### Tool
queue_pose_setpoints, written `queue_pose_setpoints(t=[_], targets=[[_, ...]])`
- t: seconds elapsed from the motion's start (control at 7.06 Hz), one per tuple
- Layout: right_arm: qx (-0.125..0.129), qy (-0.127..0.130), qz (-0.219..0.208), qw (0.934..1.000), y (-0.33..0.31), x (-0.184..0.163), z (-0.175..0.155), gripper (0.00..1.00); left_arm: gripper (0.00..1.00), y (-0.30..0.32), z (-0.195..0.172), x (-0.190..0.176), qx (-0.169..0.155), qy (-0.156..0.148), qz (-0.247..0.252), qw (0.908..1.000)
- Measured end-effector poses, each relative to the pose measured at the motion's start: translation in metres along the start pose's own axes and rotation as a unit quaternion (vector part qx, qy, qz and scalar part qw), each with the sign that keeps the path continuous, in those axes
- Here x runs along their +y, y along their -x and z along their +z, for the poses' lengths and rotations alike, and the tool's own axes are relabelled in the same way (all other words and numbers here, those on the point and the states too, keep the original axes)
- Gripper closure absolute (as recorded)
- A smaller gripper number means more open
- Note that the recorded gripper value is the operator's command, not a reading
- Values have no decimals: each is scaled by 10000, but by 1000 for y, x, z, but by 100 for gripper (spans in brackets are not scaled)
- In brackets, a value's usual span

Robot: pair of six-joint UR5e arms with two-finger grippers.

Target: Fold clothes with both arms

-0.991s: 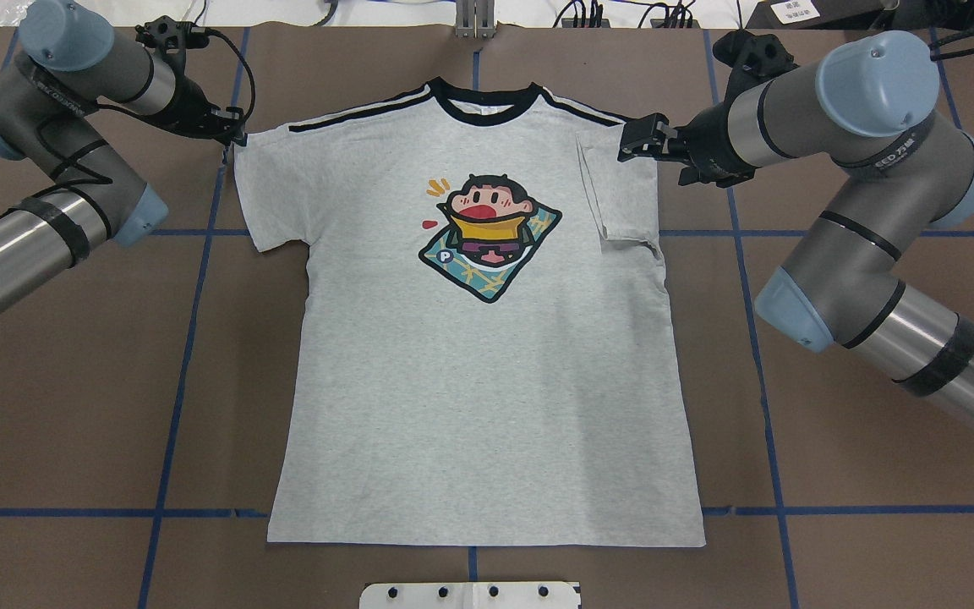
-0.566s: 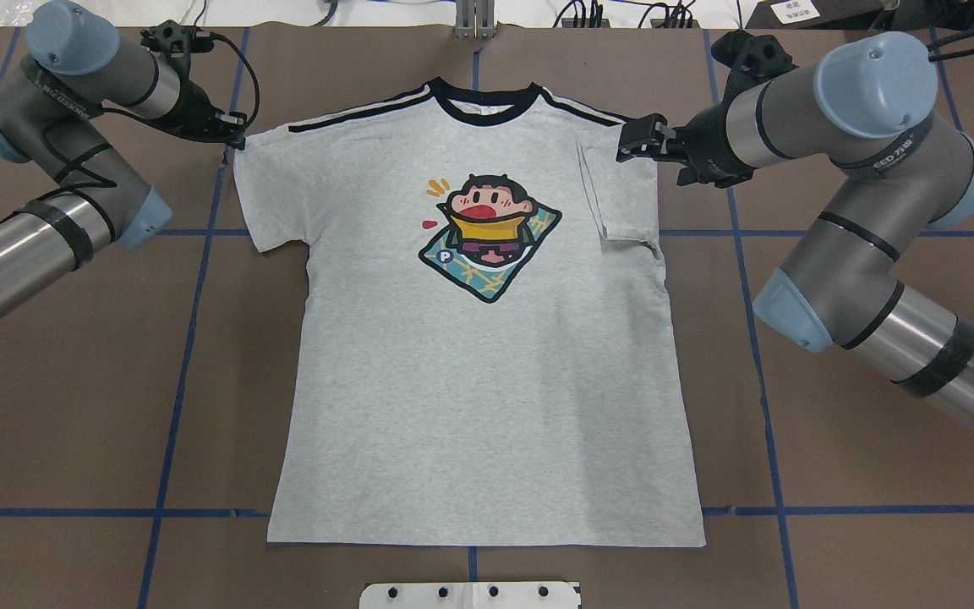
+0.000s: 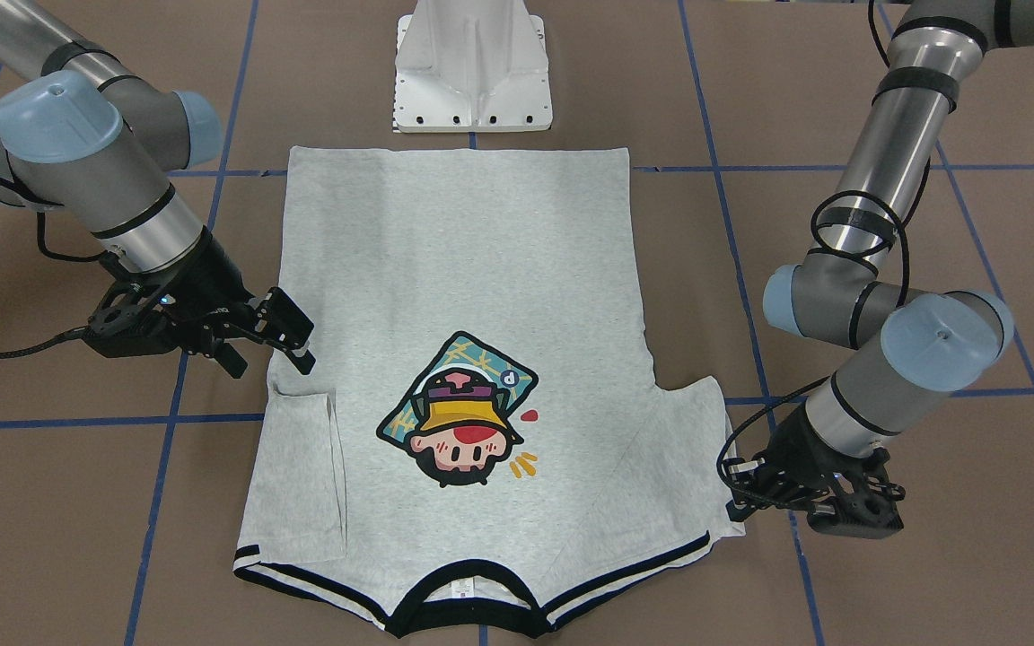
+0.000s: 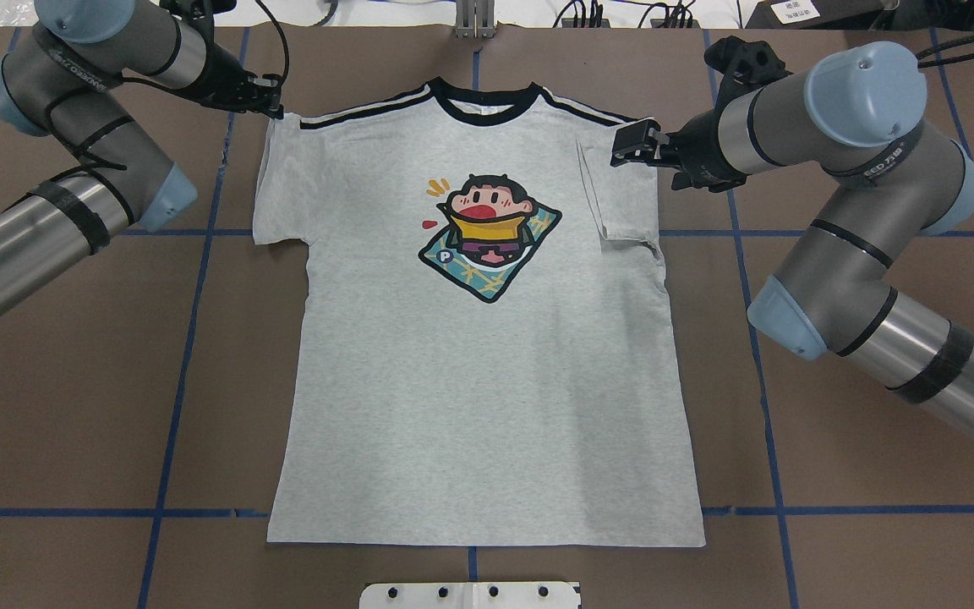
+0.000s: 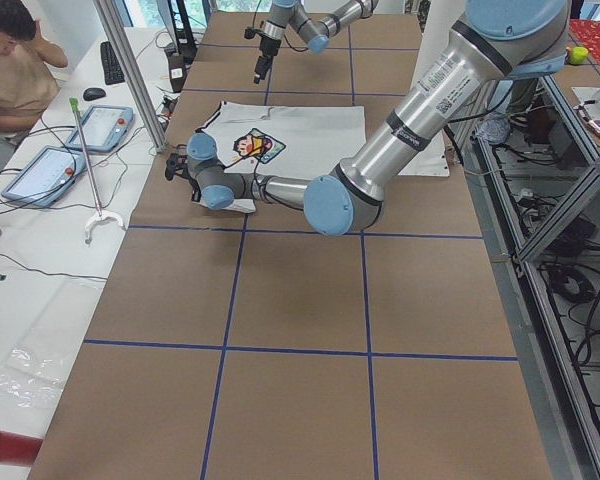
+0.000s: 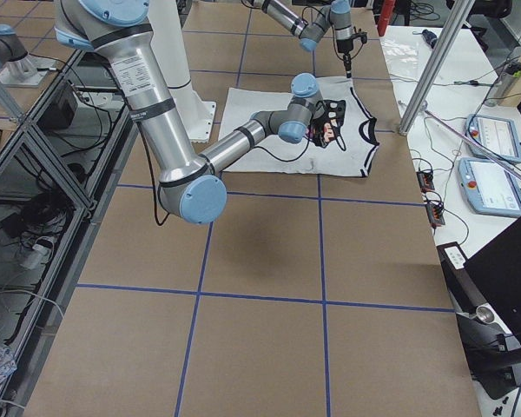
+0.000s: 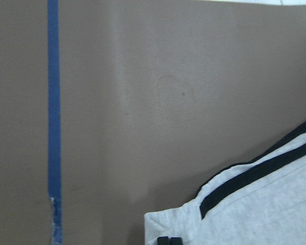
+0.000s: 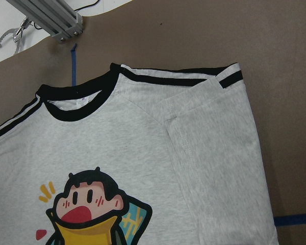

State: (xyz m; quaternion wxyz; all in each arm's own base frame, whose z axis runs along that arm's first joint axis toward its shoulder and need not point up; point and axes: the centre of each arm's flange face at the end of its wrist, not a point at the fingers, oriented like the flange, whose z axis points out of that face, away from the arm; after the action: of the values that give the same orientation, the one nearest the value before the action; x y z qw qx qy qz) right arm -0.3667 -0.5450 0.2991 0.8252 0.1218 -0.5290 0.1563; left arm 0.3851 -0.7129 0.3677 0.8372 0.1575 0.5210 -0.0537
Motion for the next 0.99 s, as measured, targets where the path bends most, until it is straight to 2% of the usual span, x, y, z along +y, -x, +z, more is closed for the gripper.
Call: queue_pose_setpoints(t=[0.28,0.42,0.85,0.99], targets=[[-2,5,-2,10000,1,1,1,0,100,-72,14,22,149,109,-421,9989],[13,-21,-7,10000,0,3,2,0,100,-94,27,27,90,10,-501,9987],[37,-94,-26,9999,3,9,7,0,100,-101,61,25,-148,-286,-554,9979],[39,-92,-34,9999,3,10,8,0,59,-100,66,22,-153,-335,-548,9978]])
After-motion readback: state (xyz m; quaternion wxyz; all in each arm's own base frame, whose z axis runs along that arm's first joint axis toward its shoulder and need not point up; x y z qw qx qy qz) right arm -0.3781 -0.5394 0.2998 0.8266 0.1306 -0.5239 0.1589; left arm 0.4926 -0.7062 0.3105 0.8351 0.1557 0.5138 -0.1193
